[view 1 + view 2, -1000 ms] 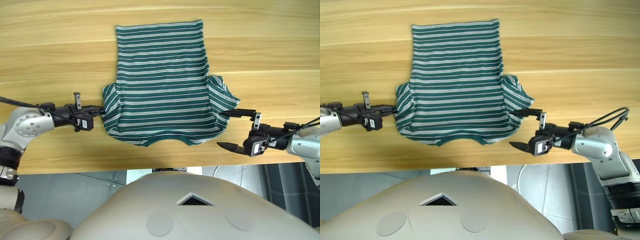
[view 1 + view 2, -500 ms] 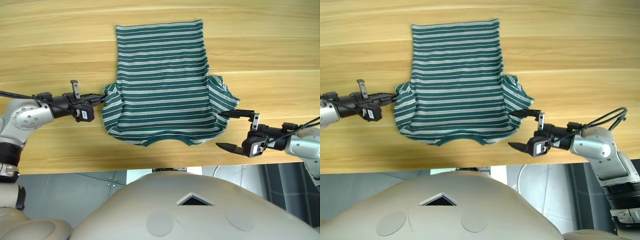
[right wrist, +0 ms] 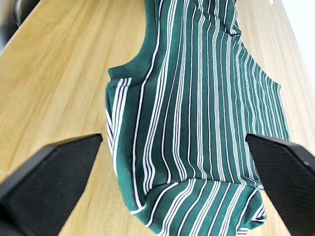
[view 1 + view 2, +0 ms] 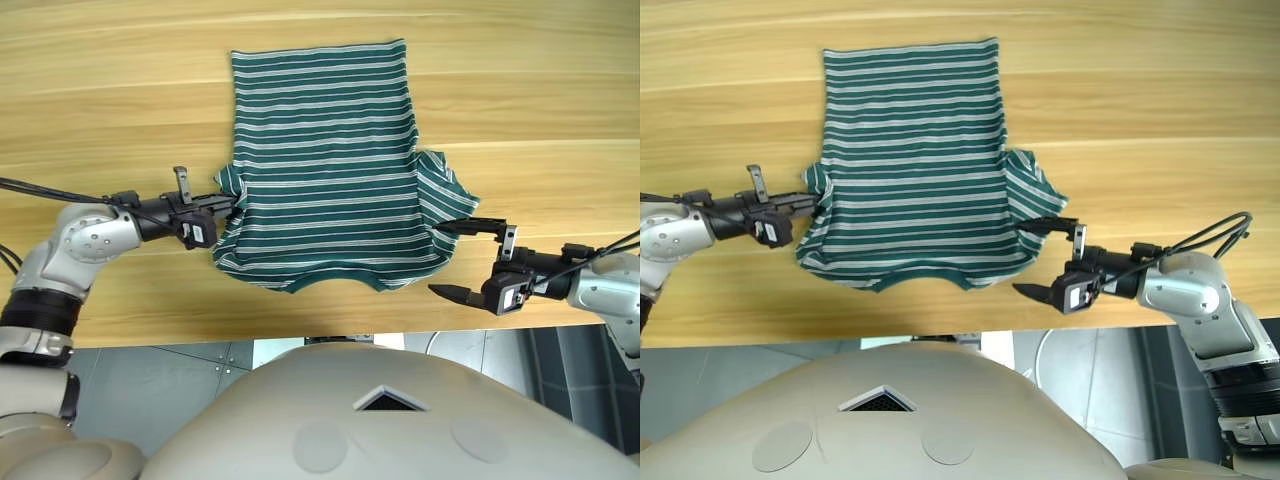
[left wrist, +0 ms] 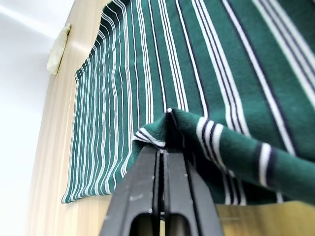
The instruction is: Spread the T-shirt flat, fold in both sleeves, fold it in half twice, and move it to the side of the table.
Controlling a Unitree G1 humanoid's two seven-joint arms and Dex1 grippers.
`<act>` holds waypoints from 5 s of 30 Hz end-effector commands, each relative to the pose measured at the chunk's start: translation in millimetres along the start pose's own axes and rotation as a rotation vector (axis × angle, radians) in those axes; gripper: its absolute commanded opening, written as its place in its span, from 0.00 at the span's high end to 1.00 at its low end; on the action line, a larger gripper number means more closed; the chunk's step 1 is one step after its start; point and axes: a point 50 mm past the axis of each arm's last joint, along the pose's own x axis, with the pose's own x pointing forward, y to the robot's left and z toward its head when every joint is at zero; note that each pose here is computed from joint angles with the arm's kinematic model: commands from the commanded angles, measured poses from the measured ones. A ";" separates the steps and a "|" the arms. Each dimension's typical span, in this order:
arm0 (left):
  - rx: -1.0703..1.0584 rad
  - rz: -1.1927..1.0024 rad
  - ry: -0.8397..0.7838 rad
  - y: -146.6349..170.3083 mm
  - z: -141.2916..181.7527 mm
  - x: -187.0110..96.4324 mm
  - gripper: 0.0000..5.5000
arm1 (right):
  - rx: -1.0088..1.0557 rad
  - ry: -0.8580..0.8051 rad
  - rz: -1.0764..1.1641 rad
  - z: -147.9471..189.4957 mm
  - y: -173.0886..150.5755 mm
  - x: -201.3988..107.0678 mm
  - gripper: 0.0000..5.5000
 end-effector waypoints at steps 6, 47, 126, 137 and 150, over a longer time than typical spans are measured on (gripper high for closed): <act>-0.006 0.068 -0.026 7.3 7.7 24.7 1.00 | -0.007 -0.012 -0.015 1.7 -2.3 1.8 0.02; -0.197 0.084 -0.143 0.0 33.2 14.2 0.35 | -0.008 -0.033 -0.020 3.8 -1.8 6.4 0.02; -0.348 -0.021 -0.111 -66.6 28.5 5.6 0.02 | -0.099 0.510 -0.039 -62.0 -14.6 -9.3 0.02; -0.341 -0.019 -0.113 -63.9 29.0 5.7 0.02 | -0.097 0.538 -0.034 -76.8 -15.7 -0.2 0.28; -0.340 -0.017 -0.115 -63.4 28.5 7.6 0.02 | -0.095 0.509 -0.030 -73.5 -14.3 2.5 0.76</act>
